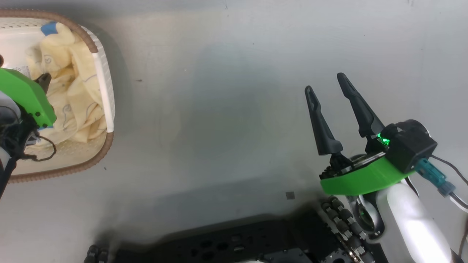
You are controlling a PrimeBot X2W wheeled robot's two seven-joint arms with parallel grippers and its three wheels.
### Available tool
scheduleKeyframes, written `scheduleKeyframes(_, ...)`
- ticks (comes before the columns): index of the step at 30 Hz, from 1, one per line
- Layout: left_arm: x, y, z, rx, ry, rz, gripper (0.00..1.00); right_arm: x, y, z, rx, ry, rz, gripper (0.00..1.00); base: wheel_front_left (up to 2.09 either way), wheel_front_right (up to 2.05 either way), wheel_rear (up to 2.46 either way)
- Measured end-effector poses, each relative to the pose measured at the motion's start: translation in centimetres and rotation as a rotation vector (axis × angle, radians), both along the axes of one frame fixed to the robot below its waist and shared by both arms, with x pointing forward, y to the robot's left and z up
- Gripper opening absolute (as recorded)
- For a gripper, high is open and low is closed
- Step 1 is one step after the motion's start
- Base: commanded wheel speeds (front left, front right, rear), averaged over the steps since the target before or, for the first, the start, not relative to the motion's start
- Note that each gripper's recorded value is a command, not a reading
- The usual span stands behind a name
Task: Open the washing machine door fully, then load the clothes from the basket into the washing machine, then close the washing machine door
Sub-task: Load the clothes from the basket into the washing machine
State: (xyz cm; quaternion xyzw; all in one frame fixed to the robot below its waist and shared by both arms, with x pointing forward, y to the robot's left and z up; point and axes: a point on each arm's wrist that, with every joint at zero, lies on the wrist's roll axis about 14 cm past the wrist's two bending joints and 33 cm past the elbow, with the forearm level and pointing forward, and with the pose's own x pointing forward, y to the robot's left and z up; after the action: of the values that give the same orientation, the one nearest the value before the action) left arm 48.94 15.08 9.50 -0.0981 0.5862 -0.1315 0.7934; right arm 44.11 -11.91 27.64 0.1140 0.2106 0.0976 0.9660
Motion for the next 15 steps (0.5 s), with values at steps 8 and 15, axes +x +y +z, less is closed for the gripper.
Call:
scheduleKeyframes(8,0.8,-0.6,1.7,-0.028,-0.077,-0.005,0.00,0.7,0.3,0.5,0.004,-0.024,0.009,1.00,0.00,0.00,0.00)
scheduleKeyframes(15,2.6,-0.6,4.3,-0.059,-0.190,0.047,0.00,2.3,0.7,2.3,0.009,-0.087,0.019,1.00,0.00,0.00,0.00)
